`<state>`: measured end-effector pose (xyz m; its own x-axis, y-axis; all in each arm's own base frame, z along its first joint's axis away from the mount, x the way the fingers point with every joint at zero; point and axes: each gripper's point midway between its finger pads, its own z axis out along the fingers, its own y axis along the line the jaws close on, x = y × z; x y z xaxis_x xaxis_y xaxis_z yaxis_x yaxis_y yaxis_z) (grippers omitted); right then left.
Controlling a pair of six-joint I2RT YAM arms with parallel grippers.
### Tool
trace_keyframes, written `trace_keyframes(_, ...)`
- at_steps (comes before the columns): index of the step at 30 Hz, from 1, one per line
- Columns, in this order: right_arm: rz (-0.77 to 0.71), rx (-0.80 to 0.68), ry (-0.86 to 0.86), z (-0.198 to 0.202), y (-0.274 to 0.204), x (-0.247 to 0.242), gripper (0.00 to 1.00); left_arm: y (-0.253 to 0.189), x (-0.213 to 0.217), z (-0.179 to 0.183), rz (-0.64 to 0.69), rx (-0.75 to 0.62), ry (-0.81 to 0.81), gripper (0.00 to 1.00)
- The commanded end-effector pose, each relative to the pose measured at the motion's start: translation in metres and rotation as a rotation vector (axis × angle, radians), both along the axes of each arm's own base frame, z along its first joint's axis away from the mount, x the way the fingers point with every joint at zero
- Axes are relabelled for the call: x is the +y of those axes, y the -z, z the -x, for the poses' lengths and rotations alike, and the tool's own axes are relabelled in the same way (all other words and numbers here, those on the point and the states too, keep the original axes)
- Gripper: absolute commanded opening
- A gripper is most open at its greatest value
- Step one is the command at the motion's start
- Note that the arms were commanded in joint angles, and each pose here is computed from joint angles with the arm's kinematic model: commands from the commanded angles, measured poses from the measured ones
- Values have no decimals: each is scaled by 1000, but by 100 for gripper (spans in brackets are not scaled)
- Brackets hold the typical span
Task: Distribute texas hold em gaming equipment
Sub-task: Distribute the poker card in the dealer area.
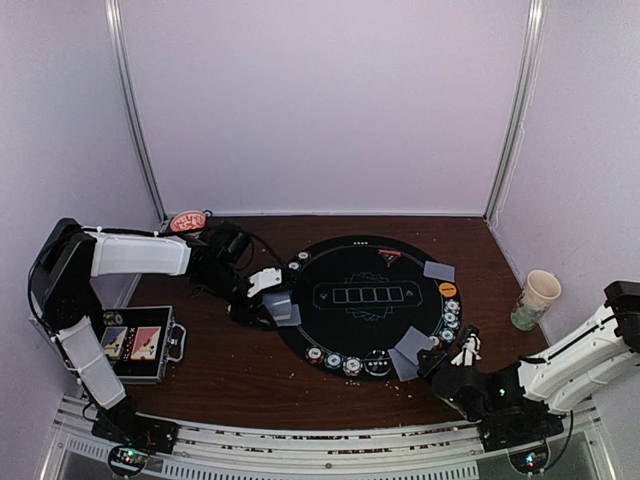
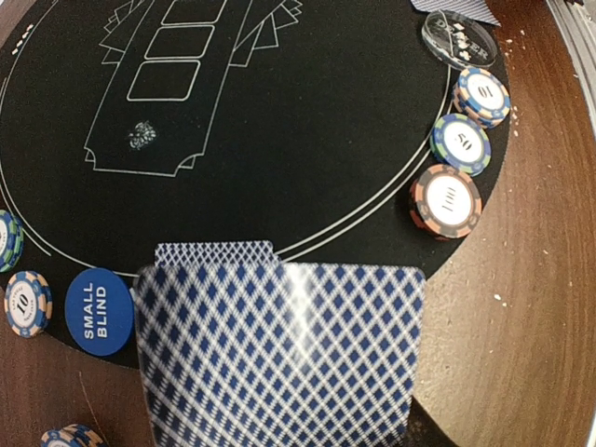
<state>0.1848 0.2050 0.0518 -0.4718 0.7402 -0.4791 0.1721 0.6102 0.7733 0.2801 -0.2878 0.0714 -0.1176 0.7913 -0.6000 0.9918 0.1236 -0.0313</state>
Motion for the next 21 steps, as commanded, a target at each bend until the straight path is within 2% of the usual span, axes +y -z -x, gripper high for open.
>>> trace_keyframes(1,-13,4,-12,2,-3,9,1,-3,-6,-5,24,-15,4,49)
trace_keyframes(21,75,32,-55,13,-5,23,14,-3,-5,-5,23,-15,3,49)
